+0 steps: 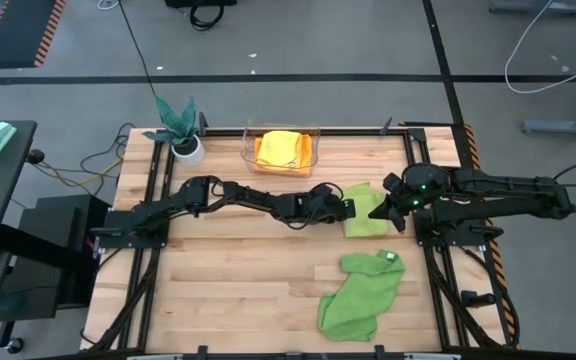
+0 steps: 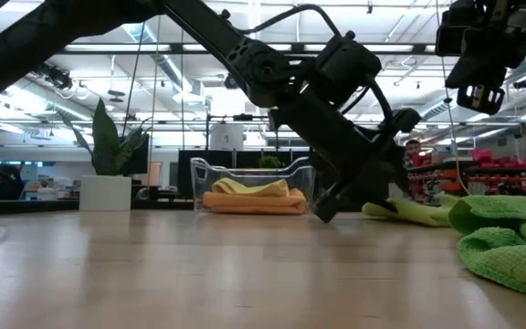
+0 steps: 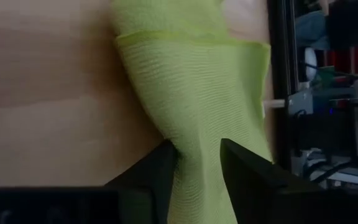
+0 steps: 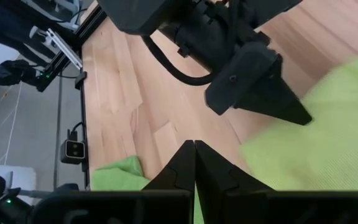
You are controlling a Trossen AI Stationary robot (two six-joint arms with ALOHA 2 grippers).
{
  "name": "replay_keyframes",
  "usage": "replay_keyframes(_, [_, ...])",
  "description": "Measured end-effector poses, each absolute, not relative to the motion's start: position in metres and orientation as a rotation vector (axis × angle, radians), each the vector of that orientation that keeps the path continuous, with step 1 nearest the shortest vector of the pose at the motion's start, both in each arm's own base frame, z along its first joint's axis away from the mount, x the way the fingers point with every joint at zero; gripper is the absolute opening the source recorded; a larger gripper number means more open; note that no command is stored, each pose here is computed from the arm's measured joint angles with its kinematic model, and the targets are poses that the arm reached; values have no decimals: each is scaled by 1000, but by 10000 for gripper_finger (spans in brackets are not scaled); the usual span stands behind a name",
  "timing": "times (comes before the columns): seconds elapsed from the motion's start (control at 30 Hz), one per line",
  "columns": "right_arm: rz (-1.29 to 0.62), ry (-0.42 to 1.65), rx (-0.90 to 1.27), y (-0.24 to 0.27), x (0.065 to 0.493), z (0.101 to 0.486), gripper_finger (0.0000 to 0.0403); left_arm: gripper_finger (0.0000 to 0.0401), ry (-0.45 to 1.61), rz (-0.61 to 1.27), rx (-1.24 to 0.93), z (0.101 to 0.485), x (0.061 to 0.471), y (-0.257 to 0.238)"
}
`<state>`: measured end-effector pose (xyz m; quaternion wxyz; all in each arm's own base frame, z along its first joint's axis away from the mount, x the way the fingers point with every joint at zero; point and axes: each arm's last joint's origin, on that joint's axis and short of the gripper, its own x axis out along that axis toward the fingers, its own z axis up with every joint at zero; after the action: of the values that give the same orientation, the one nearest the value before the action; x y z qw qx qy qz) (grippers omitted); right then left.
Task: Fold microfiber towels
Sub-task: Put the light green towel into the transparent bin
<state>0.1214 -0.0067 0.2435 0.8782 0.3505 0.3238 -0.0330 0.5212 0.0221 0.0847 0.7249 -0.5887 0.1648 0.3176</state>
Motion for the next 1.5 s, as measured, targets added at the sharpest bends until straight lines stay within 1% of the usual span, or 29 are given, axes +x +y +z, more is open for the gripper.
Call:
replay_keyframes(0.1, [-74,673,747,-7,122,244,12,124,332,677,-1303,82,524,21])
replay_keyframes(0.43, [-80,657,778,-7,123,245,10,72,349,661,-1262,81,524,19])
replay_keyframes(0.73, [-84,639,782,-7,124,246,10,9,371,640,-1195,80,525,19])
replay_keyframes(0.9, [-104,664,800,-7,122,244,9,10,375,635,-1182,80,525,18])
replay_keyframes(1.07, [-239,753,802,-11,114,235,6,7,385,649,-1114,89,522,25])
replay_keyframes(1.2, [-293,780,816,-15,110,232,8,5,407,674,-1062,102,517,39])
replay_keyframes(1.37, [-299,772,804,-17,110,232,7,5,451,679,-1018,114,512,50])
replay_keyframes(1.5, [-305,759,795,-19,111,232,8,5,397,658,-1015,136,511,62])
